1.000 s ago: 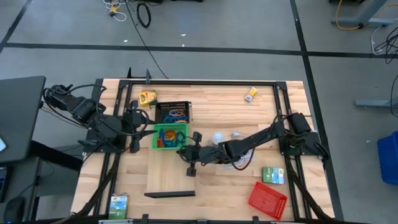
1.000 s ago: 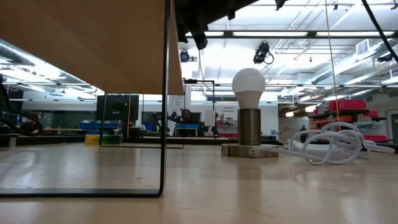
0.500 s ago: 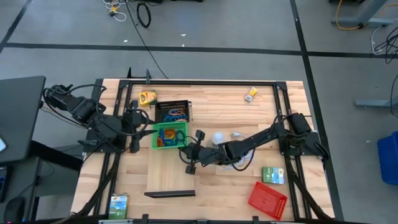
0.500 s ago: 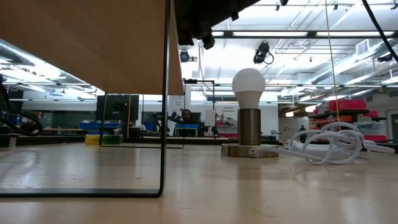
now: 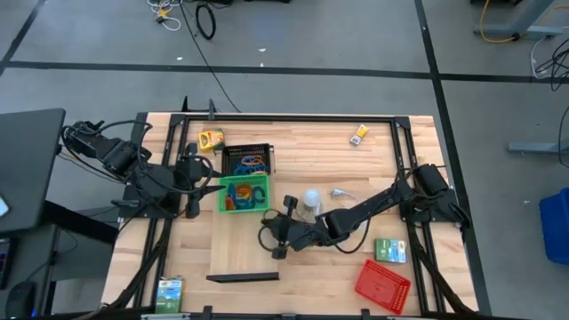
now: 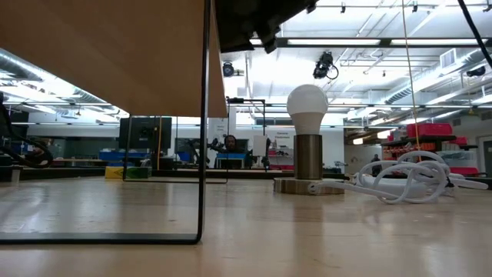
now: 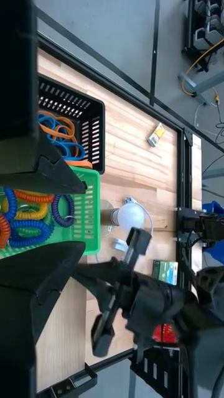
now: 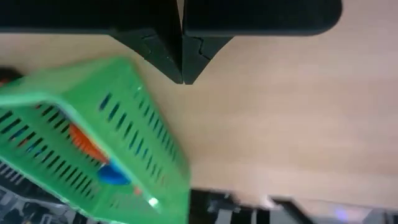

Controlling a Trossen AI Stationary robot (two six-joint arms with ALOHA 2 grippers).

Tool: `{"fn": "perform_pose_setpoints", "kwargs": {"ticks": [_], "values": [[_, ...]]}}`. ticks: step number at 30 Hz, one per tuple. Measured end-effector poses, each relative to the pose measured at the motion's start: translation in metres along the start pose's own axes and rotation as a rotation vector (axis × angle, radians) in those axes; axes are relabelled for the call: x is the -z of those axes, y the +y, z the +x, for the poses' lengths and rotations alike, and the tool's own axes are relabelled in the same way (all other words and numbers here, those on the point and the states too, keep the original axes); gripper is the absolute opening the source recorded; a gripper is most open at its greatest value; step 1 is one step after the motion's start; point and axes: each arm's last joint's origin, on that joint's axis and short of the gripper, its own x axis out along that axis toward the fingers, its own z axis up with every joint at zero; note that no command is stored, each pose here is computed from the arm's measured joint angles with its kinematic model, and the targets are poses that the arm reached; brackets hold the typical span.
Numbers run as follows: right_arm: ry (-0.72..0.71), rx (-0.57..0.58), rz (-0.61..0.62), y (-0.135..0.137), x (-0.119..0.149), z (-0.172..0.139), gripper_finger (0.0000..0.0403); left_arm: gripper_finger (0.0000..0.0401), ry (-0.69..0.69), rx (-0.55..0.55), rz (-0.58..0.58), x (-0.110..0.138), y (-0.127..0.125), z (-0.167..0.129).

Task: Pick & Place Office Desk Supplies
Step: Put the box of crayon into the red bin

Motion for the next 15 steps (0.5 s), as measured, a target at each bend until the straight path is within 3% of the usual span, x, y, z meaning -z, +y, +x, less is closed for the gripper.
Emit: {"fn": "perform_pose_setpoints", "kwargs": {"ticks": [10,15], "values": [[0.140,0.035,-0.184,0.011,0.004,-0.043,0.0000,0.0140,-0.027,0.015,0.008,-0.004,-0.003,0.002],[0.239,0.036,-0.167,0.001,0.005,-0.058,0.0005,0.0140,-0.197,0.106,0.042,-0.010,-0.023,0.008]]}}
